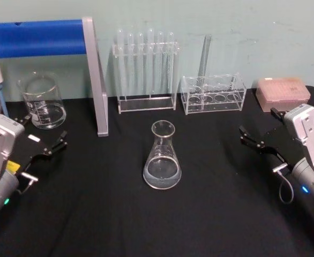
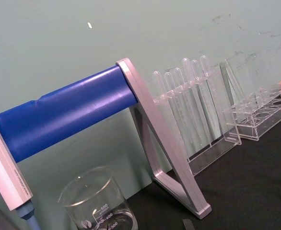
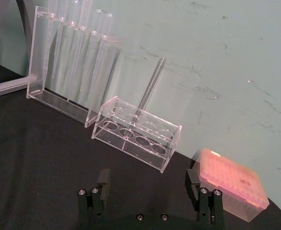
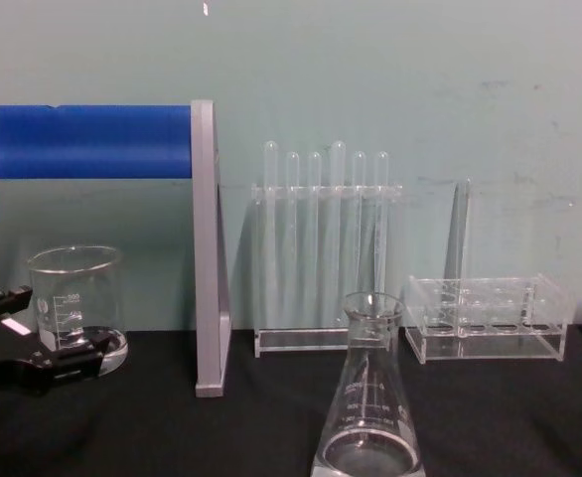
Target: Grasp the erlenmeyer flask with one hand, shake it three times, then place it back.
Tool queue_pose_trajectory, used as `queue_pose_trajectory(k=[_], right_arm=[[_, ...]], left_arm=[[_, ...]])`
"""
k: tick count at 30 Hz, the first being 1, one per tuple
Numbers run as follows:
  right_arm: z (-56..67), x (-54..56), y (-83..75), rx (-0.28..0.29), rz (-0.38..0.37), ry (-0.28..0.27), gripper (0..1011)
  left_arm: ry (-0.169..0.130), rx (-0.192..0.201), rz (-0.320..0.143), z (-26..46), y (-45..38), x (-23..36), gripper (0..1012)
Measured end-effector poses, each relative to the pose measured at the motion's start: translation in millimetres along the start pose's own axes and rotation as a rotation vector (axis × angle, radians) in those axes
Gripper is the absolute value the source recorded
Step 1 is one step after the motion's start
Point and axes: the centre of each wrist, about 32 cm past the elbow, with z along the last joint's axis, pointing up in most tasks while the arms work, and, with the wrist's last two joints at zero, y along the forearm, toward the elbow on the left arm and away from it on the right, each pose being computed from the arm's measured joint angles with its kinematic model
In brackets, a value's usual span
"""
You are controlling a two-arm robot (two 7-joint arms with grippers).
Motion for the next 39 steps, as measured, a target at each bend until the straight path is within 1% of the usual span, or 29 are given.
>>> queue_pose_trajectory(k=[4, 9, 12, 17, 20, 23, 24, 27, 30, 34, 36, 39], right_arm=[[0.3, 0.1, -1.5, 0.002, 0.003, 0.002, 1000], [1.8, 1.2, -8.6, 0.013, 0.020, 0.008, 1000], [2.7, 1.2, -14.0, 0.022, 0.033, 0.018, 1000], [4.4, -1.2, -25.1, 0.030, 0.068, 0.057, 1000], [5.4, -6.2, -32.8, 0.037, 0.109, 0.101, 1000], [6.6, -11.1, -36.7, 0.041, 0.143, 0.133, 1000], [6.6, -11.1, -36.7, 0.041, 0.143, 0.133, 1000], [8.2, -19.1, -40.0, 0.041, 0.188, 0.169, 1000], [9.7, -24.2, -40.8, 0.043, 0.214, 0.186, 1000], [12.2, -33.8, -40.1, 0.051, 0.257, 0.212, 1000], [12.9, -37.2, -39.1, 0.054, 0.269, 0.219, 1000], [15.6, -45.0, -34.4, 0.068, 0.302, 0.227, 1000]], left_arm=[[0.000, 0.000, 0.000, 0.0, 0.0, 0.0, 1001], [0.000, 0.000, 0.000, 0.0, 0.0, 0.0, 1001], [0.000, 0.000, 0.000, 0.0, 0.0, 0.0, 1001], [0.000, 0.000, 0.000, 0.0, 0.0, 0.0, 1001], [0.000, 0.000, 0.000, 0.0, 0.0, 0.0, 1001], [0.000, 0.000, 0.000, 0.0, 0.0, 0.0, 1001], [0.000, 0.000, 0.000, 0.0, 0.0, 0.0, 1001], [0.000, 0.000, 0.000, 0.0, 0.0, 0.0, 1001], [0.000, 0.000, 0.000, 0.0, 0.0, 0.0, 1001], [0.000, 0.000, 0.000, 0.0, 0.0, 0.0, 1001], [0.000, 0.000, 0.000, 0.0, 0.0, 0.0, 1001], [0.000, 0.000, 0.000, 0.0, 0.0, 0.0, 1001]])
